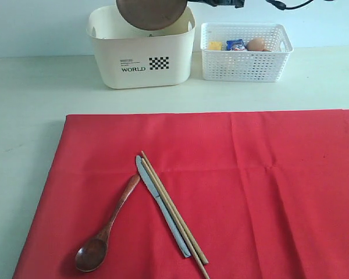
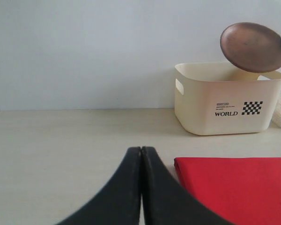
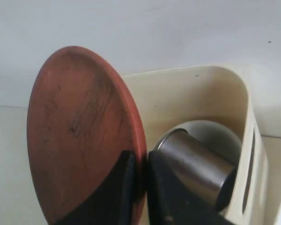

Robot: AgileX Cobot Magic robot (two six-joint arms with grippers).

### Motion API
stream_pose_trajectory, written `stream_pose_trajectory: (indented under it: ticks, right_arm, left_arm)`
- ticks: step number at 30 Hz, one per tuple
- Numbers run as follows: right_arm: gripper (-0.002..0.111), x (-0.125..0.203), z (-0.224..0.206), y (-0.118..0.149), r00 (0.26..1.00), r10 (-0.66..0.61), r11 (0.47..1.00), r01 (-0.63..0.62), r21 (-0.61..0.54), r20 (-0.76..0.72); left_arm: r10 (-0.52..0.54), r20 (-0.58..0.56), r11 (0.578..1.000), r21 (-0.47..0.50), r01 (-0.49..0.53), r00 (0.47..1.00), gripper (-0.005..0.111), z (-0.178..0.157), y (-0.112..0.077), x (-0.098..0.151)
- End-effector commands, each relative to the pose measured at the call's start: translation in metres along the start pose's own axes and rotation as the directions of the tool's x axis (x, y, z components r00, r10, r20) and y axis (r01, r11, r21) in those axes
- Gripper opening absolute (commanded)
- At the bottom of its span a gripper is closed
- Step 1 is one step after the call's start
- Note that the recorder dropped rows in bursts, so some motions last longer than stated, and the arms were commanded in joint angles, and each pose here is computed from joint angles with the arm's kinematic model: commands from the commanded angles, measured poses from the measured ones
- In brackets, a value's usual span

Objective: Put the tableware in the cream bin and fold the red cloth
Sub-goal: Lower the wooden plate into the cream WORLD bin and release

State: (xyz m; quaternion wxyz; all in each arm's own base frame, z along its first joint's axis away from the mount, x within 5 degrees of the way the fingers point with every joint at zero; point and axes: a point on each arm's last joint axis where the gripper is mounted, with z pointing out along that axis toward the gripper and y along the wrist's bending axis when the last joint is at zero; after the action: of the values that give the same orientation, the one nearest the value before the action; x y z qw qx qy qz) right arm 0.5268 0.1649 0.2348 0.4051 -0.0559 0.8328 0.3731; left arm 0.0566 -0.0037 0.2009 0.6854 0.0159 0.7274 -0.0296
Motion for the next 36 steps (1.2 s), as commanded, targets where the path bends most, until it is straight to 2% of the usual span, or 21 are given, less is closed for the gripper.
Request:
stream_pose_trajectory:
  ticks: [1, 5, 11, 19, 22, 30, 33, 36]
  right_arm:
    - [0.0, -0.004, 0.01, -0.009, 0.998, 0.038, 0.999, -0.037, -0.018, 0.053]
    - [0.0, -0.001, 0.019, -0.017, 0.995, 0.07, 0.997, -0.069, -0.021, 0.067]
    - [0.0, 0.005, 0.029, -0.027, 0.977, 0.186, 0.982, -0.182, -0.049, 0.1]
    - [0.001, 0.007, 0.032, -0.03, 0.977, 0.186, 0.983, -0.183, -0.035, 0.106]
    - [0.012, 0.009, 0.033, -0.028, 0.98, 0.17, 0.985, -0.168, -0.025, 0.105]
    - [0.052, 0.014, 0.037, -0.025, 0.99, 0.115, 0.993, -0.115, -0.004, 0.077]
    - [0.061, 0.011, 0.034, -0.022, 0.995, 0.073, 0.997, -0.074, 0.007, 0.067]
    - [0.064, 0.01, 0.027, -0.016, 1.0, 0.02, 1.0, -0.02, -0.019, 0.007]
  left_arm:
    - [-0.014, 0.005, 1.0, 0.01, 0.014, 1.0, 0.001, 0.0, -0.001, 0.001]
    - [-0.014, 0.005, 1.0, 0.01, 0.014, 1.0, 0.001, 0.0, -0.001, 0.001]
    - [-0.014, 0.005, 1.0, 0.01, 0.014, 1.0, 0.001, 0.0, -0.001, 0.001]
    - [-0.014, 0.005, 1.0, 0.01, 0.014, 1.0, 0.001, 0.0, -0.001, 0.001]
    - [-0.014, 0.005, 1.0, 0.01, 0.014, 1.0, 0.001, 0.0, -0.001, 0.001]
    - [-0.014, 0.005, 1.0, 0.01, 0.014, 1.0, 0.001, 0.0, -0.001, 0.001]
    - [-0.014, 0.005, 1.0, 0.01, 0.014, 1.0, 0.001, 0.0, -0.001, 0.001]
    - [-0.014, 0.005, 1.0, 0.01, 0.014, 1.0, 0.001, 0.0, -0.001, 0.001]
